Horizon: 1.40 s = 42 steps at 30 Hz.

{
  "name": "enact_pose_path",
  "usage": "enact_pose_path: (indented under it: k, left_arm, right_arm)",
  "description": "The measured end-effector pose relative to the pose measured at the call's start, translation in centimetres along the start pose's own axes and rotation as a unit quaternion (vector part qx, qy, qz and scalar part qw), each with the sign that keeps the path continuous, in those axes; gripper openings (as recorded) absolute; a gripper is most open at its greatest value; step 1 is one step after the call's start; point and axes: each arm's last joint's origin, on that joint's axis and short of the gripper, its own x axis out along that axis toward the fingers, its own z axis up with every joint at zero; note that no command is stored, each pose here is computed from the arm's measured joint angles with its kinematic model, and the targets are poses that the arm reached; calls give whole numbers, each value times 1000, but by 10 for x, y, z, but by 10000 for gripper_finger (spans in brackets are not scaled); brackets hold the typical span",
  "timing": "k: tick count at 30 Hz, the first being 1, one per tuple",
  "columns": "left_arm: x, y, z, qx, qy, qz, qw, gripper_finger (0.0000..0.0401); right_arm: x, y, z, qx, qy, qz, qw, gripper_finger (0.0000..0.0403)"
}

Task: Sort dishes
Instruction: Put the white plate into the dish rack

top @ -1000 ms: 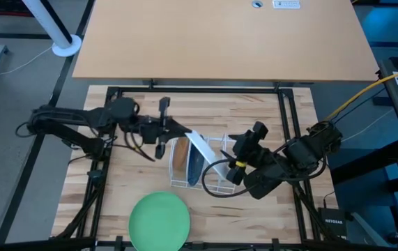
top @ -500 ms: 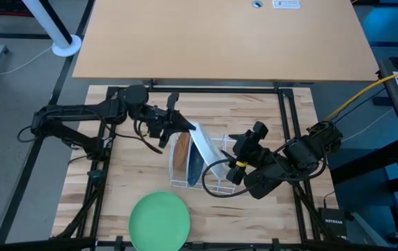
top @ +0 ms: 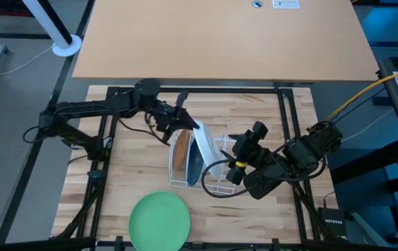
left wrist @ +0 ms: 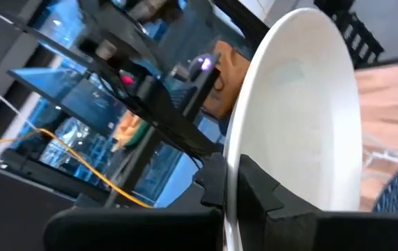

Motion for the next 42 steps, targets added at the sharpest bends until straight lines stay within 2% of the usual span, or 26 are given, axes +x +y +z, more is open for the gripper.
enact_pose_path:
  k: [15, 26, 36, 42]
  left_arm:
    - [40, -36, -53, -22, 46, -92, 994, 4]
    - [56, -56, -82, -57, 73, -132, 987, 6]
    - [57, -58, -88, -68, 84, -135, 985, 11]
    - [60, -59, -87, -81, 132, -111, 982, 38]
  right_arm:
    - [0, 0, 0, -25, -3, -4, 1000, 245]
    - [0, 0, 0, -26, -3, -4, 1000, 245]
    - [0, 0, 0, -26, -5, -7, 1000, 245]
    - [0, 0, 0, -26, -6, -8, 1000, 245]
